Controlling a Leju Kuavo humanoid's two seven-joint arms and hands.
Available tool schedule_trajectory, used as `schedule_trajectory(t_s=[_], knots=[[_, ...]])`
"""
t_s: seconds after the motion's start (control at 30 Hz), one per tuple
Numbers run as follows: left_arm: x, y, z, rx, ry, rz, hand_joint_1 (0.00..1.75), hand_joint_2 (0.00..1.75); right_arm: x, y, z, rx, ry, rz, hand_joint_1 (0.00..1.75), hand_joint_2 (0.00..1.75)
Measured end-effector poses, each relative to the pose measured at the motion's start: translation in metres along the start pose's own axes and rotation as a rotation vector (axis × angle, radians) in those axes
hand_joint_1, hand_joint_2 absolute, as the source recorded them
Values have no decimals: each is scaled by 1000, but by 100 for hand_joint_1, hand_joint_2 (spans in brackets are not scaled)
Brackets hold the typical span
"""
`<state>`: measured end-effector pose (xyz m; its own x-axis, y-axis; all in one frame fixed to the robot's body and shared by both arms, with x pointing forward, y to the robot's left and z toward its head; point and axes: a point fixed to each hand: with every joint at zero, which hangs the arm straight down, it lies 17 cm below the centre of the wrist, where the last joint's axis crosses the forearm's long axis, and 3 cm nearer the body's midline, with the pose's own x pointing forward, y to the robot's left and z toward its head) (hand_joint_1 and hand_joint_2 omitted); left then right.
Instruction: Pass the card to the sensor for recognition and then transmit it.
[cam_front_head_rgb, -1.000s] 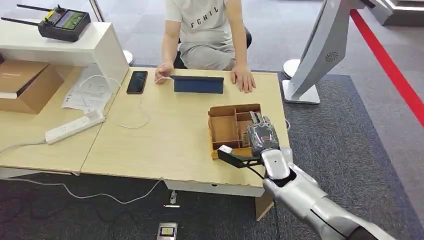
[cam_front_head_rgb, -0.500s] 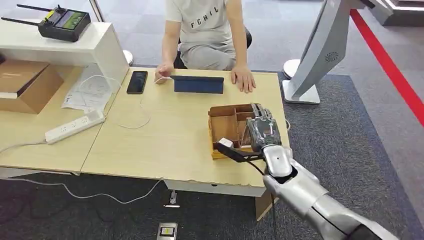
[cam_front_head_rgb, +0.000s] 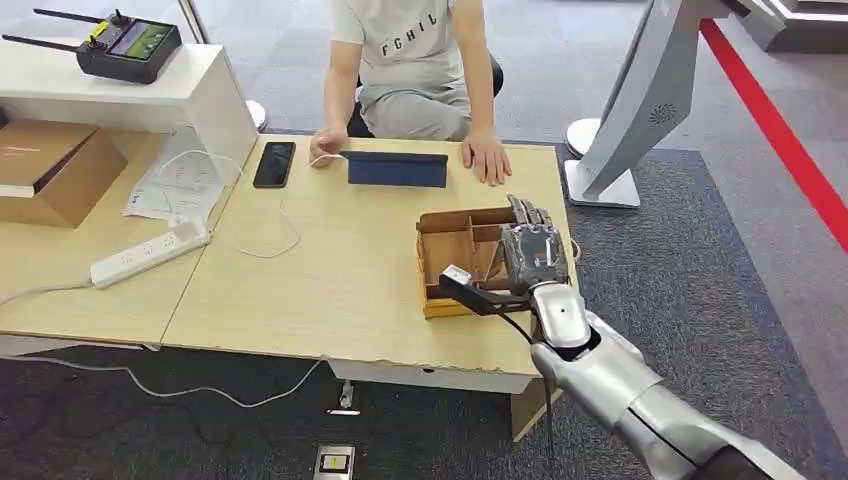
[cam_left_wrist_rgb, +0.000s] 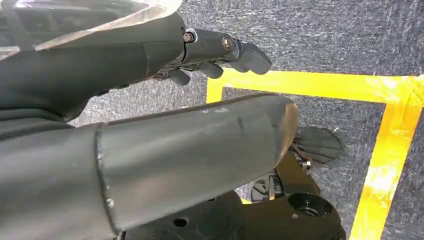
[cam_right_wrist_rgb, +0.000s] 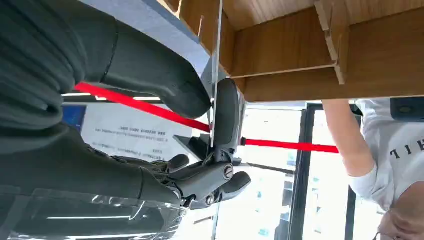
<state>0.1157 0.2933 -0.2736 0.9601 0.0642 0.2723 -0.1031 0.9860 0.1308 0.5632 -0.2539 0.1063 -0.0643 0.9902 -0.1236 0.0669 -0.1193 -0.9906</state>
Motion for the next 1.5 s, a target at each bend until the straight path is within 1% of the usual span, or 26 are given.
schedule_trajectory(t_s=[0.23, 0.57, 0.67, 0.93, 1.17, 1.5], knots=[[0, 0, 0, -1, -3, -6, 0, 0, 0, -23, -11, -53, -9, 27, 175, 175], [1, -6, 1, -28, -19, -51, 0, 0, -2, -81, -43, -112, -16, 126, 175, 175], [1, -7, 1, -35, -17, -64, 0, 0, -1, -85, -46, -112, -15, 143, 175, 175], [2, -13, 3, -69, -30, -88, 0, 0, -15, -81, -53, -64, 48, 209, 175, 175], [0, -15, 3, -82, -24, -88, 0, 0, -20, -95, -65, -45, 82, 263, 175, 175], [-4, -15, 3, -82, 7, -72, 0, 0, -5, -107, -73, -56, 78, 280, 175, 175]])
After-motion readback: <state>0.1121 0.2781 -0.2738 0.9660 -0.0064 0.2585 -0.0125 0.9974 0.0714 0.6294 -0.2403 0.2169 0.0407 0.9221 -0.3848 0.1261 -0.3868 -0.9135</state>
